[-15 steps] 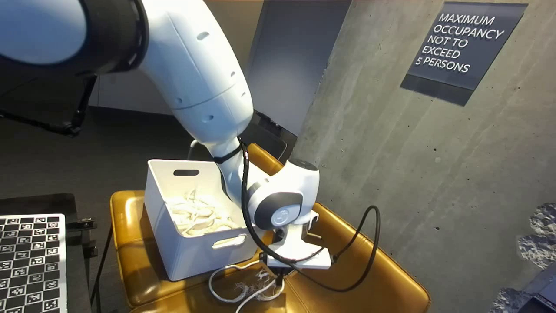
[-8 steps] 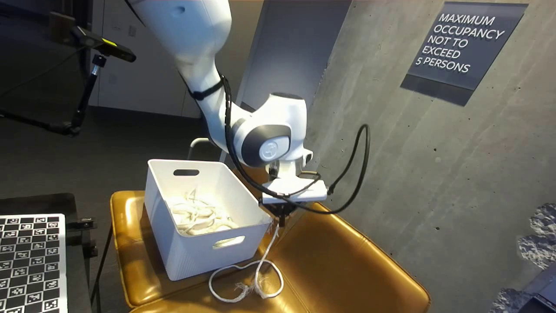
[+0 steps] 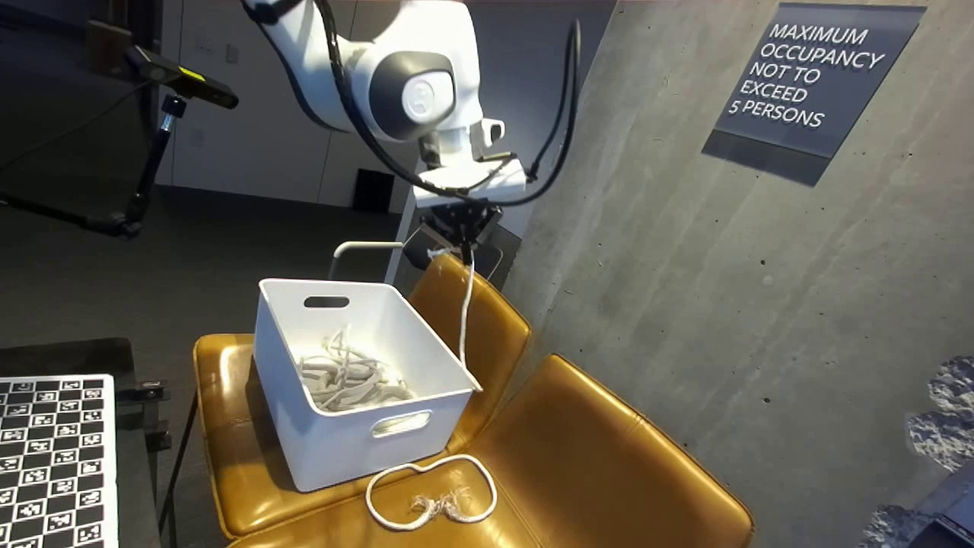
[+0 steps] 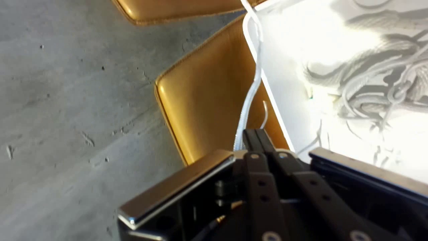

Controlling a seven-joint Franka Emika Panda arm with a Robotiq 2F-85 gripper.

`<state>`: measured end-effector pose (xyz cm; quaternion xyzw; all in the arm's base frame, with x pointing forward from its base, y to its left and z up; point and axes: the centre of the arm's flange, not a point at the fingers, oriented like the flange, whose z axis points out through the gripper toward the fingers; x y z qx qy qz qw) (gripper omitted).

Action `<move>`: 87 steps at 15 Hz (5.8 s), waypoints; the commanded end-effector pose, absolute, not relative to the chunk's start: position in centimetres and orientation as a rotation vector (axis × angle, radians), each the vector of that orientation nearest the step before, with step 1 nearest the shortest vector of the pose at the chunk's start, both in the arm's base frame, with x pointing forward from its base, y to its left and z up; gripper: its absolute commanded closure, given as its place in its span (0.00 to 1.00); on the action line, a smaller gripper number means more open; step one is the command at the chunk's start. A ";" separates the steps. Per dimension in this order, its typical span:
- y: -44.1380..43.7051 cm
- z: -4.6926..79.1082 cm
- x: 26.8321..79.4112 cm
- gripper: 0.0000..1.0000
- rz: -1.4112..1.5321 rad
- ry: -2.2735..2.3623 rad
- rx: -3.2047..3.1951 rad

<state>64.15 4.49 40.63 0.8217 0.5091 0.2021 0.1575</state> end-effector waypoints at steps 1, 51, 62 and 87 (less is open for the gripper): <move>10.5 45.9 58.3 1.00 0.606 1.456 2.322; -16.0 9.6 71.1 0.00 -0.190 1.681 2.728; -13.6 3.5 71.7 0.00 -0.172 1.883 2.570; -11.0 16.7 64.5 1.00 -0.225 1.489 2.595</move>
